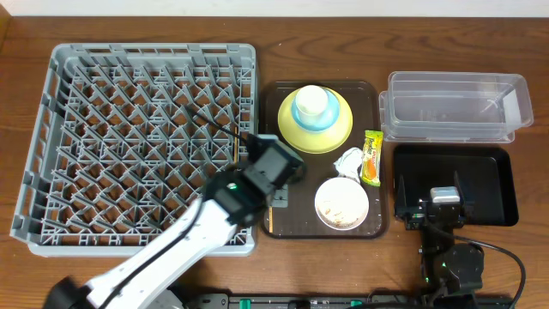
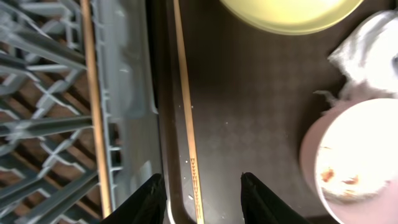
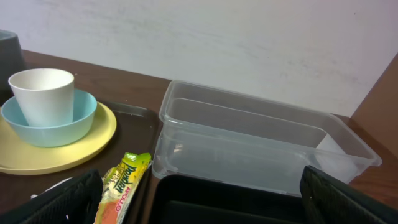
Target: Sort waste into correct bins and load items into the dishwasher rack
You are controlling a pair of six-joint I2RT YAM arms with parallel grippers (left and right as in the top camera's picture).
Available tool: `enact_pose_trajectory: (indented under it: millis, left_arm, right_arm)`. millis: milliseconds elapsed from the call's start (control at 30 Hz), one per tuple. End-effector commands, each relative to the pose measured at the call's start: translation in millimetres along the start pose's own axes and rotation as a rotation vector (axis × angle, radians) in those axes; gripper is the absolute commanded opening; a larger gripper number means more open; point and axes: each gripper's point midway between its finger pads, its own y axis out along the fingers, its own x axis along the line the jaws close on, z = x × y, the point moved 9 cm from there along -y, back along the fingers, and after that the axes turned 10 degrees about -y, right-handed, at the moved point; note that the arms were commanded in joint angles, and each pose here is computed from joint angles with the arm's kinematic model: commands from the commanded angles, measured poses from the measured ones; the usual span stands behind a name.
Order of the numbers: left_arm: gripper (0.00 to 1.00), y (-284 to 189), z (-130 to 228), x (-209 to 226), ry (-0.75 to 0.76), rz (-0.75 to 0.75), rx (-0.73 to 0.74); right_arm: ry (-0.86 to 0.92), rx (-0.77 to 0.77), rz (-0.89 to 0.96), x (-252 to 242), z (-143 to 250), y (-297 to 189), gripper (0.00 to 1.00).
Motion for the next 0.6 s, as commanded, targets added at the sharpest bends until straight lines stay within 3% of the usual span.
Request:
enact_pose_trajectory:
  millis: [0,367,567]
  left_arm:
    - [0.42,19,3,0,0.022,-0.096,-0.030]
    - [0.42,71,21,-18,0.082,-0.145,0.024]
    - [0.42,80,18,-15,0.094,-0.211,-0.033]
  right_arm:
    - [-0.011,0.005,-0.001,0,1,0,0.99]
    - [-0.011,0.005,-0.001,0,1,0,0.99]
    - [-0.011,0.005,-0.001,0,1,0,0.99]
